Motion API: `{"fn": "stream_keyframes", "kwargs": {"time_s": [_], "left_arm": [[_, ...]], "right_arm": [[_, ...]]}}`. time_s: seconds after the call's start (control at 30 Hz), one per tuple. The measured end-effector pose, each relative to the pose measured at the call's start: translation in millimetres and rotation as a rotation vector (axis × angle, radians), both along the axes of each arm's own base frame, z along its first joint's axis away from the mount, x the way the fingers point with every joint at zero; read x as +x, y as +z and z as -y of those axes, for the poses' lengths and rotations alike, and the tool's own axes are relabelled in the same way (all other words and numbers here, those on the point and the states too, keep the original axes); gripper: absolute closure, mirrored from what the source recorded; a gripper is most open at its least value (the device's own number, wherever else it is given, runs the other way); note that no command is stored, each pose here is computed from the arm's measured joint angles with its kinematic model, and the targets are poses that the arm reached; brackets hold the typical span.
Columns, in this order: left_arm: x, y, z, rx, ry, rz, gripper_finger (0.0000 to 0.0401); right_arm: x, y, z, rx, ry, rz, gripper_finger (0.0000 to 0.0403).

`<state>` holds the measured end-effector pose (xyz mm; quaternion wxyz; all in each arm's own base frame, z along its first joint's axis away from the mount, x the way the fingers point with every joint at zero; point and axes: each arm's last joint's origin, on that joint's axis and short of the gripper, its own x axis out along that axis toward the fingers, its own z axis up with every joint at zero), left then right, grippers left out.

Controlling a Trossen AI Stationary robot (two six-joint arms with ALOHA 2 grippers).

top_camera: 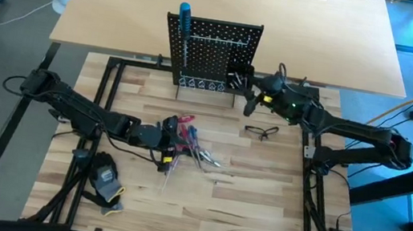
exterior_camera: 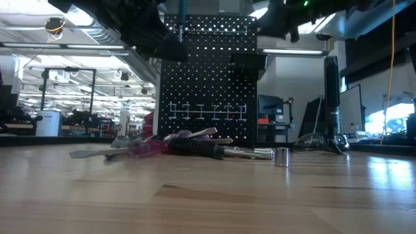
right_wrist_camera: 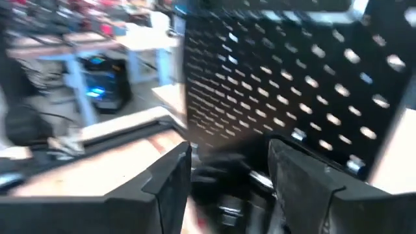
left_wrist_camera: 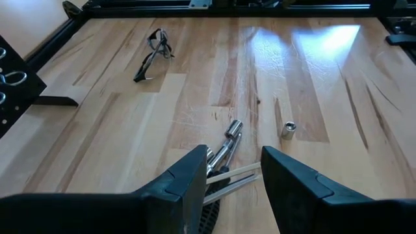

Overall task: Hang tools onto peg board
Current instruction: Put the silver socket into the black bin on the peg board

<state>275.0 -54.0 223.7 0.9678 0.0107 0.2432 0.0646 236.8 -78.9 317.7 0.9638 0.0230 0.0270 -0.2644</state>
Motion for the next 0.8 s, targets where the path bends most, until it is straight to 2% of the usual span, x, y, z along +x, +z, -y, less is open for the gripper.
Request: {"fn": "stream_keyframes", "kwargs": {"time_s": [0.17, 0.3, 0.57, 0.8], "left_arm": [[-0.1, 0.0, 0.3, -0.006, 0.002, 0.001, 0.0265], [-0.5, 0.0, 2.5, -0.015, -0.001, 0.002, 0.0265], [-0.5, -0.1, 2.5, -0.013, -0.002, 0.002, 0.0265], [0.0, 0.0, 1.8, 0.004, -0.009, 0.002, 0.0265]], "right_arm": [[-0.1, 9.0, -32.1, -0.028, 0.169, 0.030, 0.0199], [4.4, 2.8, -61.7, -0.021, 0.306, -0.029, 0.0199], [9.5, -34.3, -107.4, 0.016, 0.498, -0.342, 0.0198], [30.2, -79.0, -120.6, 0.020, 0.542, -0.579, 0.0198]]}}
